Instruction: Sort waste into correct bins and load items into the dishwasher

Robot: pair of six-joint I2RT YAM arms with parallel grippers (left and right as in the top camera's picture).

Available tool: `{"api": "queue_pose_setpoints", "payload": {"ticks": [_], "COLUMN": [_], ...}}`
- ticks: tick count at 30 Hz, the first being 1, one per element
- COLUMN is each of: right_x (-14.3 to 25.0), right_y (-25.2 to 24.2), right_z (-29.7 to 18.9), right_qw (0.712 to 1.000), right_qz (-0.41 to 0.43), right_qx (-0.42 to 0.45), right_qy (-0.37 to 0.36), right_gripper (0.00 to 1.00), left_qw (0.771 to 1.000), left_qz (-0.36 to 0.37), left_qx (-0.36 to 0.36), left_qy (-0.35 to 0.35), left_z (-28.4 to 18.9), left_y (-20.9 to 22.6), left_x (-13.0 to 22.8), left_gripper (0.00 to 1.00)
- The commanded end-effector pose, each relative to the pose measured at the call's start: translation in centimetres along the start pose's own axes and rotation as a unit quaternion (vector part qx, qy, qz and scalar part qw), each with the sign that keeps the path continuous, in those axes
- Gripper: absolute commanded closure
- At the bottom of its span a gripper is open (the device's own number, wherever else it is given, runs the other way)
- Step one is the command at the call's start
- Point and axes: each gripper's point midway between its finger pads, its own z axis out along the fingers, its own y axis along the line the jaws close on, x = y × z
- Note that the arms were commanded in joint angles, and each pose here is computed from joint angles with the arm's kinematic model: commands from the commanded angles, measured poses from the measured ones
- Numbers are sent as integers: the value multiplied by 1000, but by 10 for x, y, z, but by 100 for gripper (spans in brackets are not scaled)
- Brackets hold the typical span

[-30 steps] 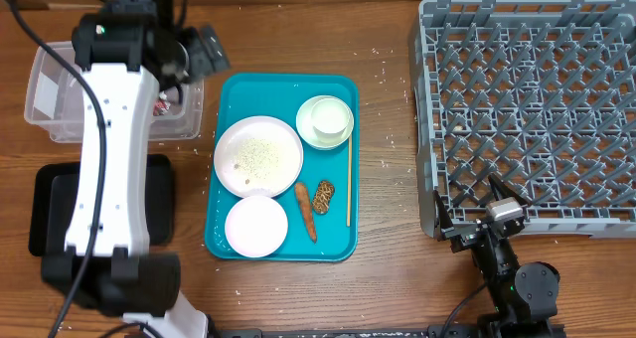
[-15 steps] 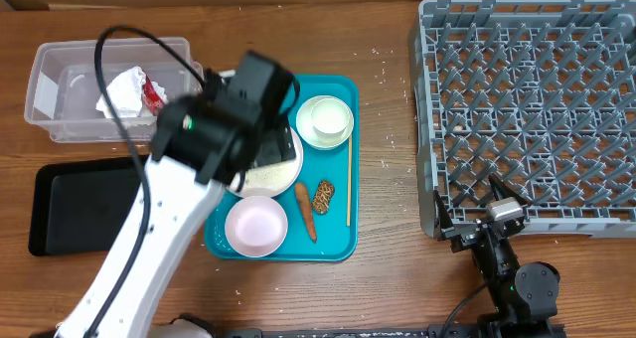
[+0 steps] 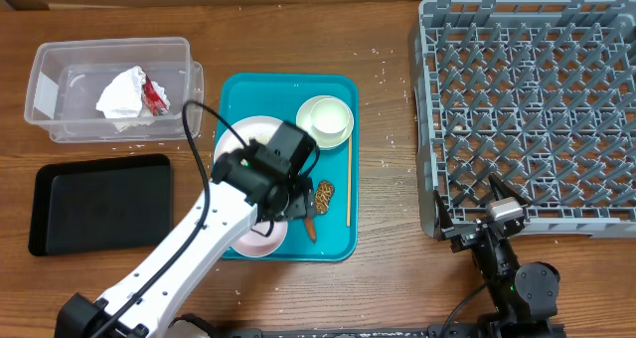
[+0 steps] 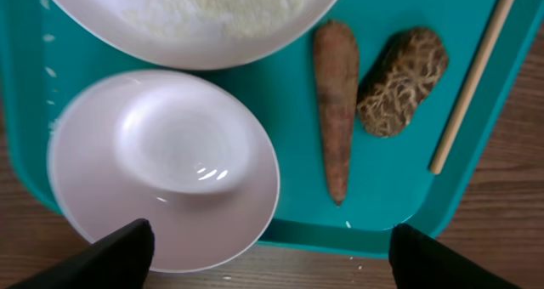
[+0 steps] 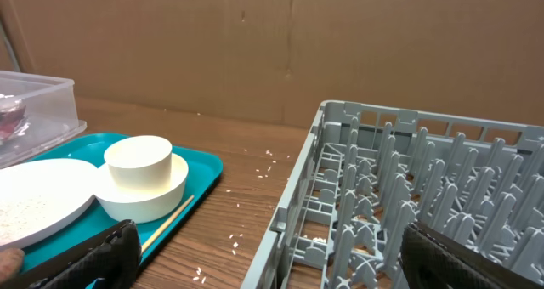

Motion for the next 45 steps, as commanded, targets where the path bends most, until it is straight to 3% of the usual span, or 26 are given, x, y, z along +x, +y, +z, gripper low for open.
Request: {"api": "queue_pose_setpoints", "payload": {"ticks": [1, 9, 13, 21, 32, 36, 45], "right_x": [2, 2, 2, 2, 2, 2, 2], "right_y": [0, 0, 0, 0, 0, 0, 0], "right_z": [0, 0, 0, 0, 0, 0, 0], "right_qw": [1000, 1000, 1000, 1000, 1000, 1000, 1000], "right_qz": [0, 0, 0, 0, 0, 0, 0], "right_qx": [-1, -1, -1, -1, -1, -1, -1], "right_qy": [-2, -2, -2, -2, -2, -2, -2], "right_gripper": [0, 0, 0, 0, 0, 0, 0], "left_qw": [1000, 999, 1000, 999, 986, 966, 932], "left_qz": [9, 8, 9, 42, 47, 93, 59], "left_qx": [13, 7, 11, 25, 40, 61, 109], "left_qy": [23, 30, 25, 9, -155, -233, -341], "left_z": [15, 28, 28, 22, -49, -68, -99], "left_y": [-1, 6, 4, -4, -18, -26, -39], "left_x": [14, 21, 19, 10, -88, -129, -183], "left_gripper": [14, 17, 25, 25, 24, 25, 32]}}
